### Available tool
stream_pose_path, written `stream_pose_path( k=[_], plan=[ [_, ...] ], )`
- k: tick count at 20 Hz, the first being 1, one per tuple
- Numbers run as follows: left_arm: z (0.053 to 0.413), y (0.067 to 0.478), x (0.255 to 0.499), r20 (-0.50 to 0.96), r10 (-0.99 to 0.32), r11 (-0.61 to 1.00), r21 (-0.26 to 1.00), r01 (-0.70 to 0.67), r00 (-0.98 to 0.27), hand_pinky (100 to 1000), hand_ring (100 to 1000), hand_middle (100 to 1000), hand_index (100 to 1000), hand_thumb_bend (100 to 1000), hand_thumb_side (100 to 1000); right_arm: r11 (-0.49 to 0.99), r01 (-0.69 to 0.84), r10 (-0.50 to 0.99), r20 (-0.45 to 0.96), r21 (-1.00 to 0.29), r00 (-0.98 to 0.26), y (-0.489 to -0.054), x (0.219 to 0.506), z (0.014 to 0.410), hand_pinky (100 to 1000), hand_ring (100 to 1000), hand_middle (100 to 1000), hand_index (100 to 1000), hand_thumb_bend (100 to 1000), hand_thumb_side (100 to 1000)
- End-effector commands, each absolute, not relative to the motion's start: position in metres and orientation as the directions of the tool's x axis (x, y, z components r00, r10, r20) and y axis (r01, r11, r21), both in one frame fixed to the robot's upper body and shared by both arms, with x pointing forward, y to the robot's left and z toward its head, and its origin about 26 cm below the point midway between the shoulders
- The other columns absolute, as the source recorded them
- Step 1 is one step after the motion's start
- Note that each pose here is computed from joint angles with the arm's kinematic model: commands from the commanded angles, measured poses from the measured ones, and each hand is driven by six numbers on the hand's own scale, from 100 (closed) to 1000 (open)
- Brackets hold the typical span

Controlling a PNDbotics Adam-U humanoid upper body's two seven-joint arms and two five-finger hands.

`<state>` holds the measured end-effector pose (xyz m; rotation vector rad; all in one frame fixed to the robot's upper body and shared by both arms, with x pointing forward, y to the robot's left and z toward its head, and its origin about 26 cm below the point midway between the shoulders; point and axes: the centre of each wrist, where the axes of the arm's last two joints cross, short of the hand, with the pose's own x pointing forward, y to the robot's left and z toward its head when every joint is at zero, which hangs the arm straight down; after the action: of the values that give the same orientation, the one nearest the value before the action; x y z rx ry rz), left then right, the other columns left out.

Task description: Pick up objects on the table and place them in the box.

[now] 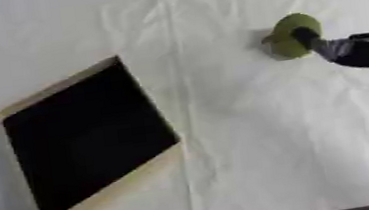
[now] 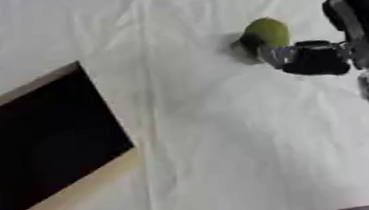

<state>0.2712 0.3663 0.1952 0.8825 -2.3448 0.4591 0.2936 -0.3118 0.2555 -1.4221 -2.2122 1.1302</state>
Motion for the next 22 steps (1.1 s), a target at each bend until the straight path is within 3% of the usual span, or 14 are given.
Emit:
stream_pose_path(
  k=[1,8,16,22],
  plan=[
    [0.204,0.366,0.27,0.604,-0.496,0.729,-0.101,-0.677,-0.624,498,480,541,710,307,578,0.07,0.671,0.852,-0.306,-0.738,-0.425,-0.322,0.286,0.281,849,814,840,936,617,312],
    [0.204,0.365,0.271,0.606,-0.486,0.738,-0.102,-0.667,-0.63,497,480,541,710,306,579,0.071,0.602,0.893,-0.219,-0.796,-0.394,-0.323,0.285,0.295,856,777,798,913,476,100],
    [0.204,0.364,0.271,0.607,-0.481,0.744,-0.1,-0.661,-0.633,497,479,541,709,304,579,0.104,0.465,0.928,-0.083,-0.879,-0.364,-0.318,0.286,0.305,869,786,814,904,333,100],
    [0.204,0.364,0.271,0.609,-0.479,0.743,-0.102,-0.661,-0.632,497,479,542,709,303,579,0.149,0.352,0.944,0.027,-0.924,-0.328,-0.316,0.285,0.316,881,795,819,905,325,100]
  ],
)
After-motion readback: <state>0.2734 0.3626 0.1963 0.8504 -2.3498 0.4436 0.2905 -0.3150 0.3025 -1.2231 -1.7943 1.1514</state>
